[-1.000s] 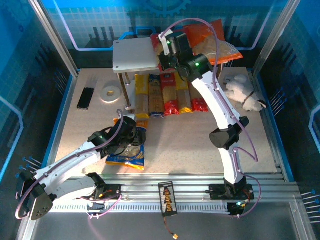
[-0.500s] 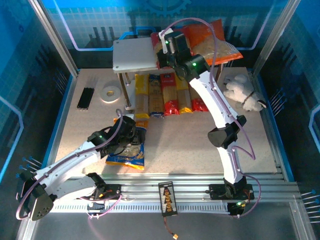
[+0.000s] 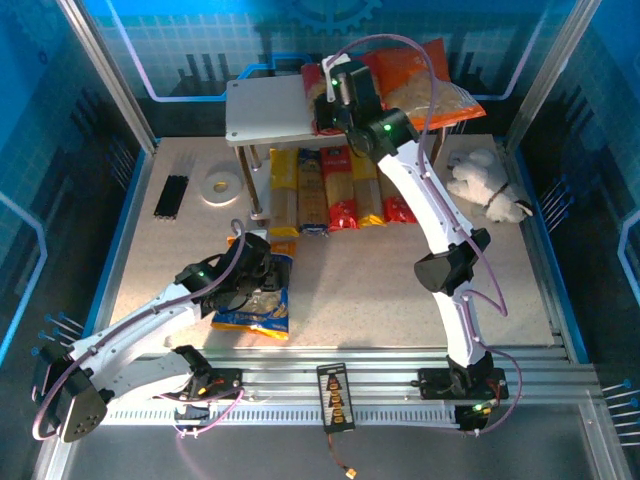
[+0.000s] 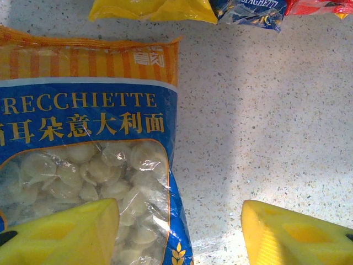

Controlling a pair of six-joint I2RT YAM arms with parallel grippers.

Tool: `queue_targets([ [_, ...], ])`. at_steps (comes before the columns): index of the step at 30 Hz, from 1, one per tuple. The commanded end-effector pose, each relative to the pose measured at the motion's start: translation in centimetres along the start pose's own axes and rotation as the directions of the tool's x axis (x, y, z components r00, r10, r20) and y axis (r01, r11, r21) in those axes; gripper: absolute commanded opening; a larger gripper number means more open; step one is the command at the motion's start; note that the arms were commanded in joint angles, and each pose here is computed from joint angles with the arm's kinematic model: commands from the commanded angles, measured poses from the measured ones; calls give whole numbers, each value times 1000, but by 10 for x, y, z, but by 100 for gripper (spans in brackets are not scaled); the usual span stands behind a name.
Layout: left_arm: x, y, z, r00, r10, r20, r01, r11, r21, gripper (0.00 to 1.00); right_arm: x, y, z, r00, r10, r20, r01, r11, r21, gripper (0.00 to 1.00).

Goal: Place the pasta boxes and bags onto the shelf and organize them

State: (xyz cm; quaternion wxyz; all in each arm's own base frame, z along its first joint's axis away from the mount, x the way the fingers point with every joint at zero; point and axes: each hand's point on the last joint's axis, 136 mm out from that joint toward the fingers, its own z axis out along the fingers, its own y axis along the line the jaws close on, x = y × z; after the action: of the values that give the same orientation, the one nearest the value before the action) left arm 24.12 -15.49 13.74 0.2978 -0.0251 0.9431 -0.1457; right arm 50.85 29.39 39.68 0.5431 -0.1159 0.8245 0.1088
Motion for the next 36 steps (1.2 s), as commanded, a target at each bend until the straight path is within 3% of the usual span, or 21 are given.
queue_targets([
  [1, 4, 8, 0, 1000, 5, -3, -5, 1000, -19, 61, 6, -4, 11, 999, 49, -19, -49, 999, -16, 4],
  [12, 8, 16, -4, 1000, -12, 6, 12, 999, -33, 61, -62, 5, -49, 980, 60, 190, -37, 992, -121, 28],
  [17, 10, 19, -5, 1000, -22, 7, 22, 999, -44, 62, -100, 7, -95, 949, 74, 305, -22, 985, -170, 54],
  [21, 14, 27, -5, 999, -36, -2, 35, 996, -79, 63, -104, 12, -141, 949, 49, 310, 18, 977, -211, 65],
  [25, 28, 38, 2, 997, -74, -21, 71, 991, -113, 64, -61, 15, -182, 972, 10, 235, 47, 970, -237, 73],
  [28, 44, 48, 12, 992, -114, -52, 105, 983, -148, 64, -8, 7, -209, 978, 33, 208, 21, 968, -249, 79],
  [36, 52, 67, 16, 988, -140, -60, 122, 961, -247, 65, 141, -26, -250, 995, 103, 5, -99, 965, -244, 79],
])
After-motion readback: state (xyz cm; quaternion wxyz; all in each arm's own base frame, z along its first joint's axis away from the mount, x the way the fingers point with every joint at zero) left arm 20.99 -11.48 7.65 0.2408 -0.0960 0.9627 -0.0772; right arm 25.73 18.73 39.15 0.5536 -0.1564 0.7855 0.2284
